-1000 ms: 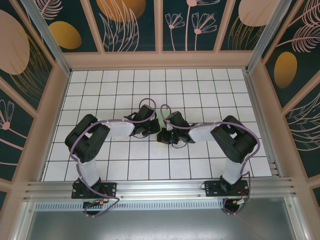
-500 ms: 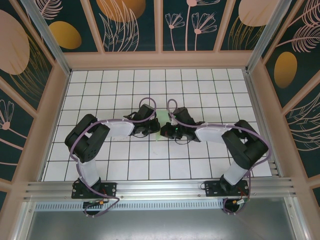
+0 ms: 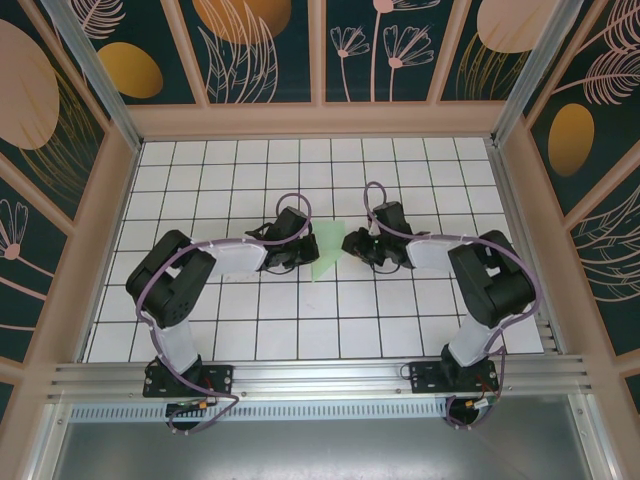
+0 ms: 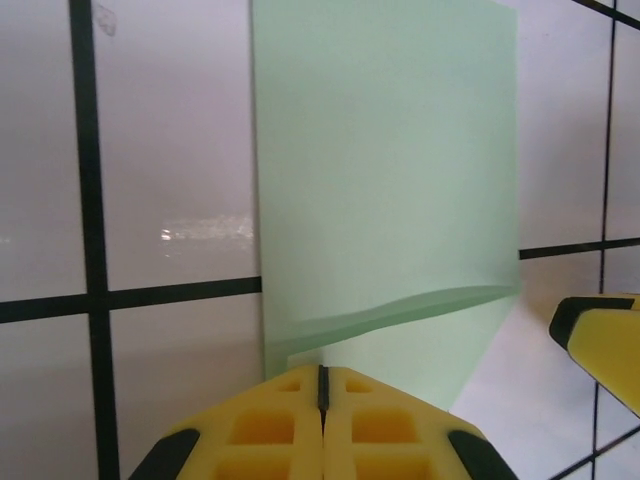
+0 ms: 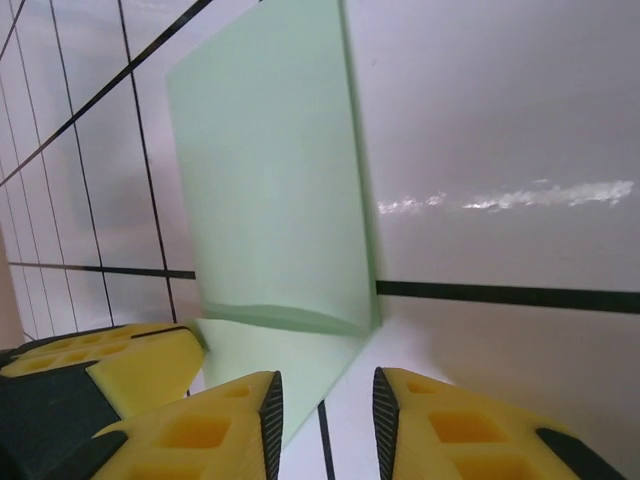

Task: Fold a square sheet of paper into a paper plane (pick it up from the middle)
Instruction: Fourth fold the wing at the center of the table.

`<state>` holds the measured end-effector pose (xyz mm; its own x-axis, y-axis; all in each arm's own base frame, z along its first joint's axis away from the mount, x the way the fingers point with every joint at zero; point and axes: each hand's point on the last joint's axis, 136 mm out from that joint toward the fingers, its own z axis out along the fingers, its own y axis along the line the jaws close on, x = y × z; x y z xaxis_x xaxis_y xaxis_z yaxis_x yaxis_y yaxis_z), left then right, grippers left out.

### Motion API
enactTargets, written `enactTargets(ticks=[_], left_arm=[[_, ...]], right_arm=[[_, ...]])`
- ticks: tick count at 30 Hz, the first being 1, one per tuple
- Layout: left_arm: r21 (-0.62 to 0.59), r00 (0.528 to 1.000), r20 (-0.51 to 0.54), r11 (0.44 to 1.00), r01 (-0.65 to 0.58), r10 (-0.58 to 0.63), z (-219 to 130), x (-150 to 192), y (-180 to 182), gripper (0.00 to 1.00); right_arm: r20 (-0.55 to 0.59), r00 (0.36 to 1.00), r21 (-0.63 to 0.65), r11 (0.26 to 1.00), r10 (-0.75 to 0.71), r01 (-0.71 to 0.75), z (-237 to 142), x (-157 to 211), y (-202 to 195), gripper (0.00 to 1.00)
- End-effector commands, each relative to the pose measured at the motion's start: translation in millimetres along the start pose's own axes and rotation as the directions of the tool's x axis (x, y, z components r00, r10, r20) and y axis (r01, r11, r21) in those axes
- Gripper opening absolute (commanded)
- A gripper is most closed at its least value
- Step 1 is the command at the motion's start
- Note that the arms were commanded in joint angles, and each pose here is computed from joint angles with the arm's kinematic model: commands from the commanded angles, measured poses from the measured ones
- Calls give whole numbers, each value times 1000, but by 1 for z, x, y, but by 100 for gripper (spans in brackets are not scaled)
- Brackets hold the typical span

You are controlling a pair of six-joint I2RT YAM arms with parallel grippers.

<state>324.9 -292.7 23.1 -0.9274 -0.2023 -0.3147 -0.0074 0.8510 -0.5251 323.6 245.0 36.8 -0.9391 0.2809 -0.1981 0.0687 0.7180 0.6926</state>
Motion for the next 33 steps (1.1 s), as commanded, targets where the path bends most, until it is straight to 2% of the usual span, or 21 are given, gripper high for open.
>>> enactTargets(ticks=[1, 16, 33], left_arm=[[-73, 1000, -10, 997, 20, -21, 6, 3, 16, 7], [-104, 999, -25, 994, 37, -39, 9, 8, 24, 6], [-87, 999, -20, 996, 34, -36, 5, 5, 19, 6]], right_arm=[[-9, 999, 4, 999, 33, -33, 5, -8, 2, 33], [-61, 997, -2, 999, 43, -43, 15, -6, 4, 34], [-164, 983, -145, 983, 86, -111, 16, 16, 28, 29]])
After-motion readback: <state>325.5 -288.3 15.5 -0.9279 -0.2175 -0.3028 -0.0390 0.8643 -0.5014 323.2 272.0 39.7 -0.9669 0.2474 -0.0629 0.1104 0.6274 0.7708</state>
